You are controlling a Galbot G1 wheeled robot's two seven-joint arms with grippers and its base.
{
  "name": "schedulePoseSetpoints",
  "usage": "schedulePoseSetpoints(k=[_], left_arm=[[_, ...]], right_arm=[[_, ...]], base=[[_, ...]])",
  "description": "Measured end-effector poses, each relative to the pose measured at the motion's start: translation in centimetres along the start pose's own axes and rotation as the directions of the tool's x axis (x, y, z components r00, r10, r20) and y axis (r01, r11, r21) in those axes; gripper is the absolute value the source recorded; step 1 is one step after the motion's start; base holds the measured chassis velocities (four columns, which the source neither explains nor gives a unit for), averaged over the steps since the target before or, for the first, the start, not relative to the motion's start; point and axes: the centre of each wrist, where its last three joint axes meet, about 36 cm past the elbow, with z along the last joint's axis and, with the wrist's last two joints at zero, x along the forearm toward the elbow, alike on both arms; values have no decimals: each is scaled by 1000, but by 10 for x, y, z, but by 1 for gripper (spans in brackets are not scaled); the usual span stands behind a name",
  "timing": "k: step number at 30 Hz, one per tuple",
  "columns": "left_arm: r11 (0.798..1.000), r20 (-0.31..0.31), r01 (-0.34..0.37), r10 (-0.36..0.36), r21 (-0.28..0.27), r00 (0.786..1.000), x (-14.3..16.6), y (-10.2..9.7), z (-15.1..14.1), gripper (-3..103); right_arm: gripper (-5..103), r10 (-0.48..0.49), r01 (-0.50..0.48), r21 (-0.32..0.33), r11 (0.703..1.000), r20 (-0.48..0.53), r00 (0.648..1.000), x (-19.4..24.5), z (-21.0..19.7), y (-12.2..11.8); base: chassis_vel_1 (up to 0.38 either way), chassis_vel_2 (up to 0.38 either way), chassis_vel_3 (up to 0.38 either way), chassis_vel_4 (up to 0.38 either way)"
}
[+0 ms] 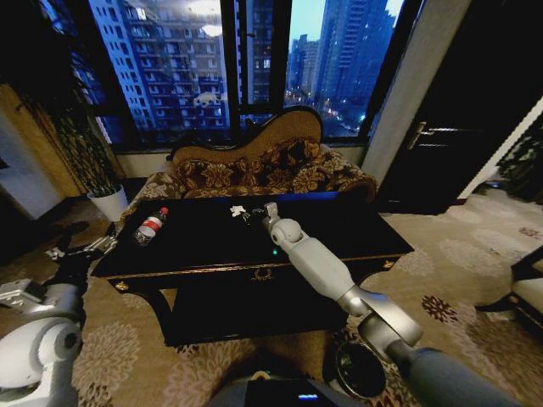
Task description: Move to the front of the table and place the trash on the table into the trash bin.
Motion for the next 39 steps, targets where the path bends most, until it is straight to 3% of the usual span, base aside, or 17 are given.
schedulePoseSetpoints(k=[5, 13, 21, 26, 30, 36, 39], left_arm=[[1000, 0, 0, 0, 0, 1000, 0, 0, 0, 100], [1000, 5, -11, 11, -7, 1000, -5, 1, -2, 100], [999, 13, -39, 39, -20, 999, -22, 3, -4, 100], [998, -4, -61, 61, -32, 998, -38, 5, 0, 100], [997, -15, -67, 67, -35, 998, -51, 10, 5, 100], [996, -17, -74, 73, -39, 997, -64, 17, 6, 100], [996, -18, -80, 79, -42, 997, -68, 20, 6, 100]], right_arm=[[11, 0, 0, -7, 1000, 3, 1000, 3, 2, 0], [1, -1, 4, -38, 999, 59, 998, 20, -4, 1], [0, 63, -52, -73, 996, 149, 987, 75, -17, -24], [0, 201, -187, -104, 977, 150, 968, 128, 9, -68], [0, 257, -241, -119, 963, 139, 957, 155, 24, -82], [0, 315, -293, -144, 945, 170, 934, 181, 27, -91], [0, 345, -310, -172, 935, 238, 908, 191, 29, -91]], base=[[0, 0, 0, 0], [0, 0, 0, 0], [0, 0, 0, 0], [0, 0, 0, 0], [0, 0, 0, 0], [0, 0, 0, 0], [0, 0, 0, 0]])
